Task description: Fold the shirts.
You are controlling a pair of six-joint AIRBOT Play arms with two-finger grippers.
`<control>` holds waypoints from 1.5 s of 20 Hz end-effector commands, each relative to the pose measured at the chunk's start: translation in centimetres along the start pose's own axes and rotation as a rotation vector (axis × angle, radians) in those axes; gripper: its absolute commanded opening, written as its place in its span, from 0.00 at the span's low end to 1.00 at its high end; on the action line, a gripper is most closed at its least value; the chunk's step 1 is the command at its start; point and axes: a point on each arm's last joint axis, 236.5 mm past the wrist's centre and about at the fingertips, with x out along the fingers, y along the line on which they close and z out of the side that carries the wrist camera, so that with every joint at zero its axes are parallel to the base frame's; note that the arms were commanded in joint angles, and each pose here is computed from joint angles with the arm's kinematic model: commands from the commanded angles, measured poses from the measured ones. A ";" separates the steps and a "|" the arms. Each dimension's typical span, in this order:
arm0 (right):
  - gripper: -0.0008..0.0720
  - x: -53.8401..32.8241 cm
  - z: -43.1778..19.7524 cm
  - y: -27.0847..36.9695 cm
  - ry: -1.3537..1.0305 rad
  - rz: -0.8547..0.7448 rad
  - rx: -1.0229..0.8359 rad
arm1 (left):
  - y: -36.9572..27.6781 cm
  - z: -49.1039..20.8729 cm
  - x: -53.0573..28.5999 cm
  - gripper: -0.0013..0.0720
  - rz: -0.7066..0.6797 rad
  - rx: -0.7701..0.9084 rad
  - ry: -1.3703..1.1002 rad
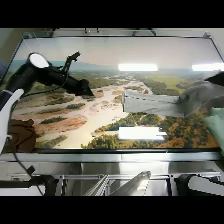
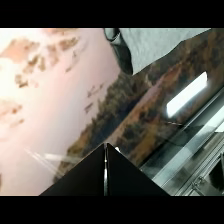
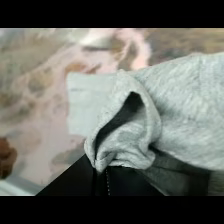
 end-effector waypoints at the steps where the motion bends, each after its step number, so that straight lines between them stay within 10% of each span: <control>1: 0.04 8.2 -1.3 7.3 0.087 0.019 -0.097 | 2.1 -2.9 -3.1 0.04 0.033 -0.035 -0.065; 7: 0.07 25.9 -7.4 14.1 0.150 -0.041 -0.191 | 4.6 -7.2 -6.7 0.04 0.087 -0.120 -0.169; 9: 0.57 27.9 -8.0 15.3 0.137 -0.005 -0.174 | 5.5 -8.2 -7.5 0.04 0.106 -0.156 -0.206; 20: 0.53 8.6 -4.6 -7.1 0.154 -0.464 0.017 | 5.8 -8.6 -9.9 0.04 0.154 -0.170 -0.308; 22: 0.94 8.4 -5.8 -10.5 0.117 -0.396 0.129 | 5.2 -8.2 -9.9 0.04 0.124 -0.175 -0.325; 30: 0.93 17.2 -8.2 -11.7 0.179 -0.144 0.215 | 4.9 -8.0 -9.9 0.04 0.108 -0.190 -0.330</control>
